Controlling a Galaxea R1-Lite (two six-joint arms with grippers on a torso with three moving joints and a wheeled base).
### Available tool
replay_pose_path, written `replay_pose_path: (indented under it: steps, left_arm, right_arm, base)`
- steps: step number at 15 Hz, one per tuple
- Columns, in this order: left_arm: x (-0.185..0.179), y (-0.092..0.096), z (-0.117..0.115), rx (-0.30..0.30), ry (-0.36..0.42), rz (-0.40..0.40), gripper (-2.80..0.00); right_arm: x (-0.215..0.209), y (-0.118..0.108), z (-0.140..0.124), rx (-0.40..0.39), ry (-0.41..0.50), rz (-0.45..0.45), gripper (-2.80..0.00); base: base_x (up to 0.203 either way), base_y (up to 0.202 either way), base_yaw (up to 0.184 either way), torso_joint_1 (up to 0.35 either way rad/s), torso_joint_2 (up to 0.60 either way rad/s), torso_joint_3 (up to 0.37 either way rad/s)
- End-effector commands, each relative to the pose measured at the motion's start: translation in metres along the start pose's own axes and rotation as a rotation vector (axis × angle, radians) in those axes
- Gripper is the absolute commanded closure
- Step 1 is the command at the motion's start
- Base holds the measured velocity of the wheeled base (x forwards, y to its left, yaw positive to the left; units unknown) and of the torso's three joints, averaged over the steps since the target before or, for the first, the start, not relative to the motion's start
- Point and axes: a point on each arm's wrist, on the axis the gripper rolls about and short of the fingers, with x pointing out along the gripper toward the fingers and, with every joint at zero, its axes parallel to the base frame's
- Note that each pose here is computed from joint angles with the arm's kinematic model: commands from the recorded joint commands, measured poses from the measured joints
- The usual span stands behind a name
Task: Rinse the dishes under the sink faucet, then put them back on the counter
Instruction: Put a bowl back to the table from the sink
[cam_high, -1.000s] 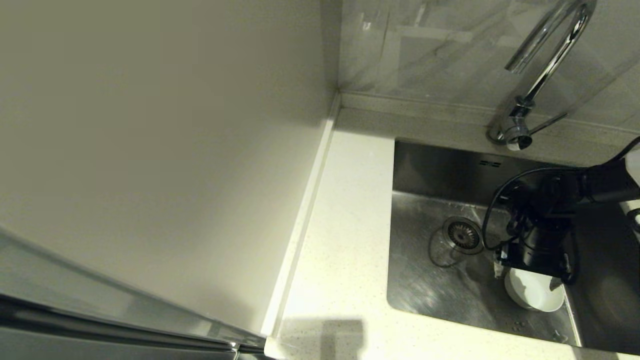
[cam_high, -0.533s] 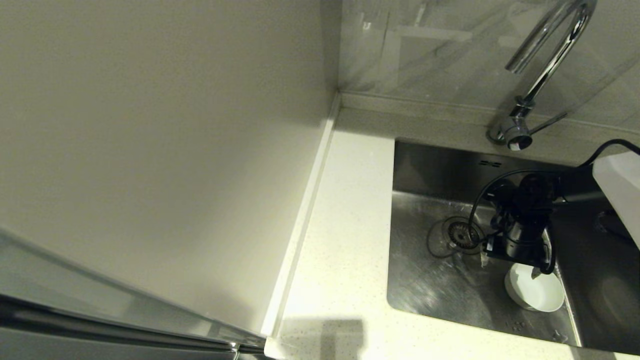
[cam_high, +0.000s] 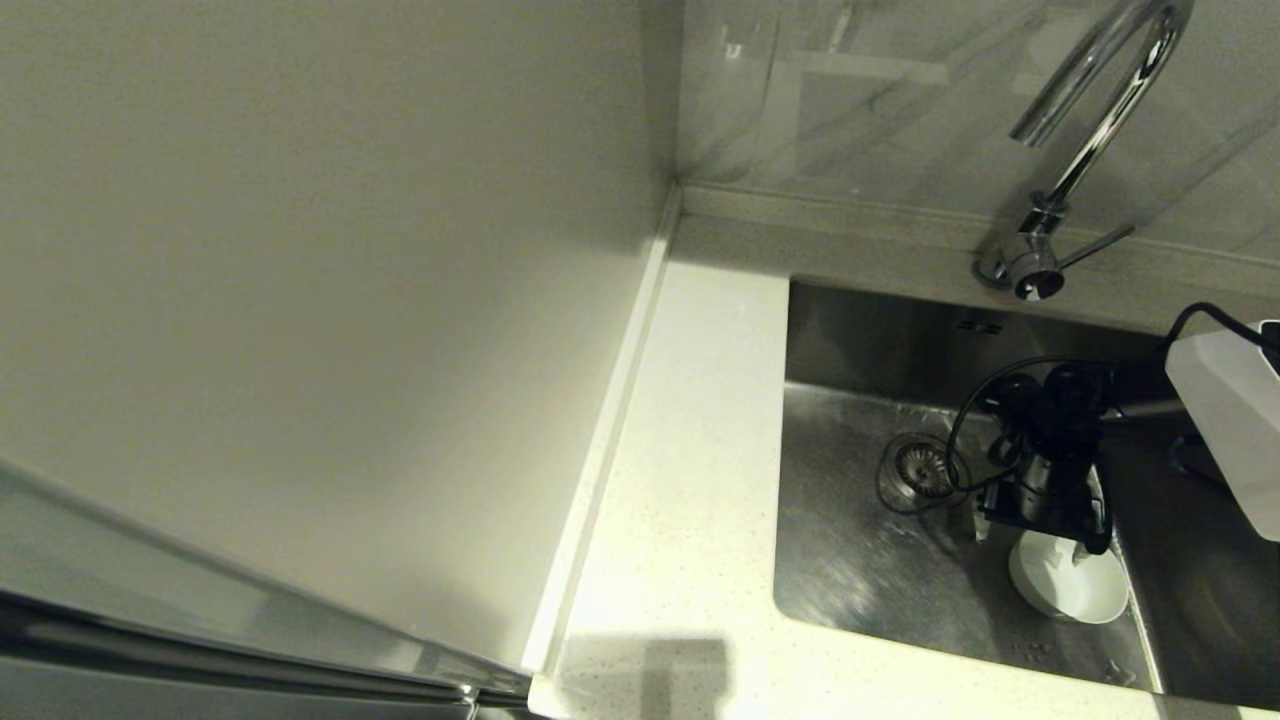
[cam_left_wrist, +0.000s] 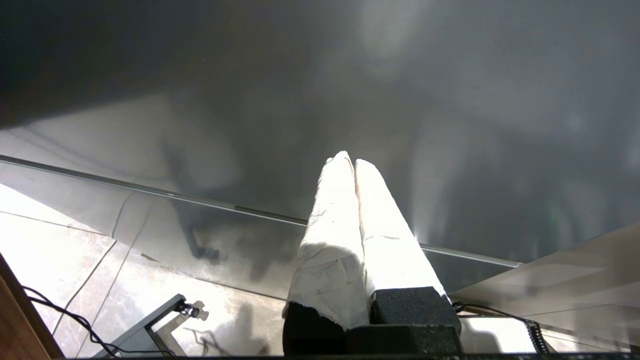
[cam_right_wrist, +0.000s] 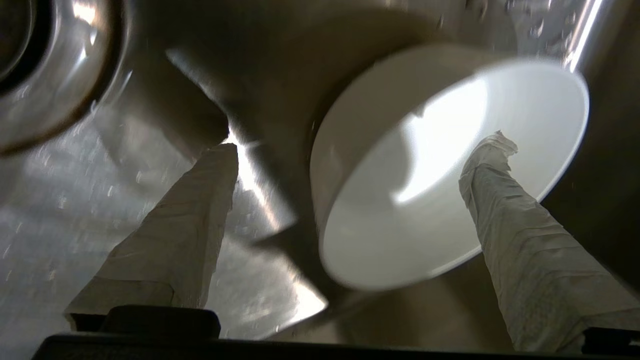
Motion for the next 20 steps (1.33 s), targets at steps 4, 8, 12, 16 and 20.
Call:
replay_pose_path:
  steps: [4, 8, 12, 16, 20]
  left_arm:
    - [0.000, 0.000, 0.000, -0.001, -0.003, 0.000, 0.00]
    - [0.000, 0.000, 0.000, -0.001, -0.003, 0.002, 0.00]
    - [0.000, 0.000, 0.000, -0.001, -0.003, 0.001, 0.00]
    - [0.000, 0.000, 0.000, -0.001, -0.003, 0.000, 0.00]
    - [0.000, 0.000, 0.000, -0.001, -0.003, 0.002, 0.00]
  right_arm:
    - [0.014, -0.006, 0.002, -0.006, 0.026, -0.018, 0.00]
    - [0.005, -0.014, 0.003, 0.005, 0.021, -0.014, 0.00]
    - [-0.017, -0.021, 0.003, 0.013, -0.007, 0.009, 0.00]
    - [-0.047, -0.029, 0.003, 0.027, -0.037, 0.072, 0.00]
    - [-0.102, -0.045, -0.004, 0.038, -0.129, 0.118, 0.00]
  base:
    - [0.000, 0.000, 0.000, 0.000, 0.00, 0.000]
    - [0.000, 0.000, 0.000, 0.000, 0.00, 0.000]
    - [0.000, 0.000, 0.000, 0.000, 0.00, 0.000]
    - [0.000, 0.000, 0.000, 0.000, 0.00, 0.000]
    - [0.000, 0.000, 0.000, 0.000, 0.00, 0.000]
